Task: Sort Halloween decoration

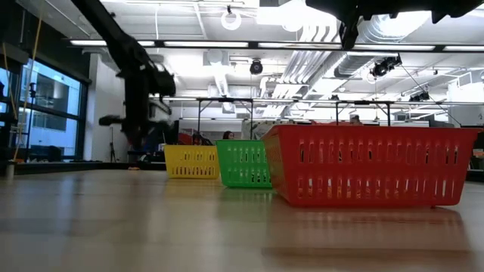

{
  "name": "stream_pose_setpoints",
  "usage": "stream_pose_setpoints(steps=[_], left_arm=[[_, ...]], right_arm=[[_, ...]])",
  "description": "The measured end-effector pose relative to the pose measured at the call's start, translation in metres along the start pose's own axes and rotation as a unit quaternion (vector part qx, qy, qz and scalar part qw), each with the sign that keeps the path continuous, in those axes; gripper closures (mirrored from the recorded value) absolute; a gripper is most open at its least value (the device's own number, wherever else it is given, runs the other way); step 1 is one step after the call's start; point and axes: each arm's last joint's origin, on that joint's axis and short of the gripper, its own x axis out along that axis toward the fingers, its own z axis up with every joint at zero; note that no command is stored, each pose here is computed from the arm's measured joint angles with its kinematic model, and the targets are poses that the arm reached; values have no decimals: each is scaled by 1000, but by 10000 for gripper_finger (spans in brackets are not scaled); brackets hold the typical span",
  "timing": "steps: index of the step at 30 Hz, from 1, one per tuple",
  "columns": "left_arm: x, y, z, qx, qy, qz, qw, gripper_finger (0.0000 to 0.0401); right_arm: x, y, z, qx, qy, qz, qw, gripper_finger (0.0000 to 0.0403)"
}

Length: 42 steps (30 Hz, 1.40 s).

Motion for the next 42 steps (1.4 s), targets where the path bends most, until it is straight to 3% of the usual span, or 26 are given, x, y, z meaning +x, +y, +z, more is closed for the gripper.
stream_pose_setpoints(steps=[5, 13, 26, 31, 38, 42], left_arm=[[28, 1, -5, -33, 40, 34, 998, 401], [28, -4, 3, -48, -27, 48, 997, 401], [49, -2, 5, -54, -27, 61, 996, 401], [54, -3, 3, -25, -17, 67, 997, 401], [44, -13, -8, 14, 17, 35, 999, 401], [35, -22, -20, 72, 35, 30, 996, 401]], right_arm=[[0, 2, -1, 1, 2, 5, 1000, 401], [0, 2, -1, 1, 2, 5, 1000, 401], [0, 2, -2, 18, 9, 2, 1000, 401], [0, 1, -3, 28, 10, 1, 1000, 401], [0, 1, -3, 26, 13, 0, 1000, 401], [0, 1, -4, 18, 16, -2, 1000, 401]])
